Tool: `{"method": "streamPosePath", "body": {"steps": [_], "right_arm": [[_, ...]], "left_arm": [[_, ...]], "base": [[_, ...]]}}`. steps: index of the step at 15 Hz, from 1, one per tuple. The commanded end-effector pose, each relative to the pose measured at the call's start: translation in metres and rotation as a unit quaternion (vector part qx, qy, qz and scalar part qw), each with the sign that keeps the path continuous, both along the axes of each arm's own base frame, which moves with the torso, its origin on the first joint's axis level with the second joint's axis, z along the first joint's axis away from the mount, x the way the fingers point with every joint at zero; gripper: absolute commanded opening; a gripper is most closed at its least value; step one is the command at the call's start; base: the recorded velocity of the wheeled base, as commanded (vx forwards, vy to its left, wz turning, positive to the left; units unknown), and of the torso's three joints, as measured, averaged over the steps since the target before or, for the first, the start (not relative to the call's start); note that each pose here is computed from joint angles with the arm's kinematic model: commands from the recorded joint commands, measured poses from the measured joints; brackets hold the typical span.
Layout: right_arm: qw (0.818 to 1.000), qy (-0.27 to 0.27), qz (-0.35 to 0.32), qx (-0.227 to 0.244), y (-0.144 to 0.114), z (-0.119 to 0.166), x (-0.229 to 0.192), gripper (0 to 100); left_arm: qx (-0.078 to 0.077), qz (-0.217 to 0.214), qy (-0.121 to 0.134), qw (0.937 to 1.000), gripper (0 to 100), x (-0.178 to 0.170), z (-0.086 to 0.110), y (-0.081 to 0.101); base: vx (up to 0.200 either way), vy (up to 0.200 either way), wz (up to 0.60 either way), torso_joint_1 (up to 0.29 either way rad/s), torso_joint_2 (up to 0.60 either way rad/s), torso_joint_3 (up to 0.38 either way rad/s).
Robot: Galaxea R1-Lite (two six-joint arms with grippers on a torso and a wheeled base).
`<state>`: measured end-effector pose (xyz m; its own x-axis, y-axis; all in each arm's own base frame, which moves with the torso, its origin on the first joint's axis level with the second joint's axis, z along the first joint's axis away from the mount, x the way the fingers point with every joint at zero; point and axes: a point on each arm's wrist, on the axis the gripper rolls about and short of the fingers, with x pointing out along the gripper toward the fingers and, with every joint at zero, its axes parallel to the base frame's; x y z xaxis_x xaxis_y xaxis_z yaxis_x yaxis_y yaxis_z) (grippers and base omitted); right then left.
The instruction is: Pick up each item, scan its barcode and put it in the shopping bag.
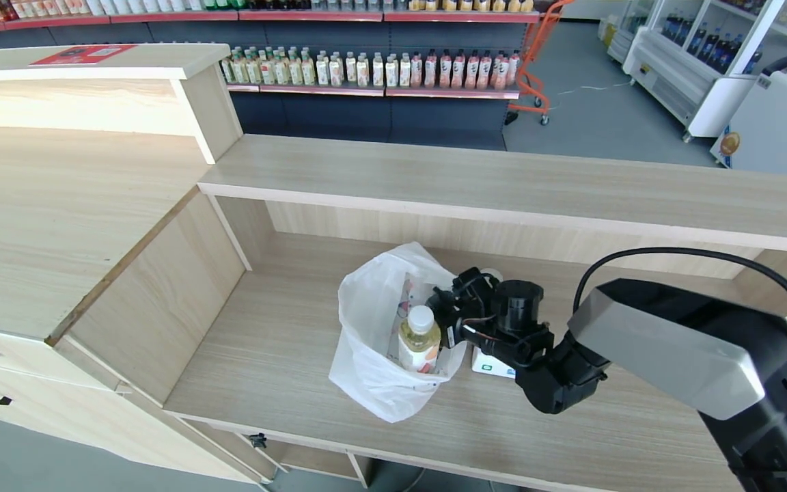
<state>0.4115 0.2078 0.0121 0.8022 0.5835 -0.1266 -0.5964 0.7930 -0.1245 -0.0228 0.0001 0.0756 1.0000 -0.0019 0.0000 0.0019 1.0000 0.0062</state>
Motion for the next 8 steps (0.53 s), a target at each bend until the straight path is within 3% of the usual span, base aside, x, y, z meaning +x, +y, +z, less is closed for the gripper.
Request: {"method": "streamPosePath", "body": {"steps": [1, 4, 6, 8], "right_arm": [[1.000, -0.002, 0.000, 0.010, 0.001, 0.003, 0.002, 100], [0.995, 0.019, -0.014, 0.100, -0.009, 0.051, -0.009, 100], [0.984, 0.051, -0.038, 0.165, -0.043, 0.094, -0.039, 100], [0.979, 0.069, -0.075, 0.179, -0.092, 0.126, -0.087, 100]], "left_arm": [[0.000, 0.000, -0.001, 1.0000, 100, 0.000, 0.000, 0.000], [0.000, 0.000, 0.000, 1.0000, 100, 0.000, 0.000, 0.000], [0.000, 0.000, 0.000, 1.0000, 100, 0.000, 0.000, 0.000], [0.001, 0.000, 0.000, 1.0000, 100, 0.000, 0.000, 0.000]], "base": [[0.000, 0.000, 0.00, 0.000, 0.00, 0.000], [0.000, 0.000, 0.00, 0.000, 0.00, 0.000], [0.000, 0.000, 0.00, 0.000, 0.00, 0.000], [0.000, 0.000, 0.00, 0.000, 0.00, 0.000]]}}
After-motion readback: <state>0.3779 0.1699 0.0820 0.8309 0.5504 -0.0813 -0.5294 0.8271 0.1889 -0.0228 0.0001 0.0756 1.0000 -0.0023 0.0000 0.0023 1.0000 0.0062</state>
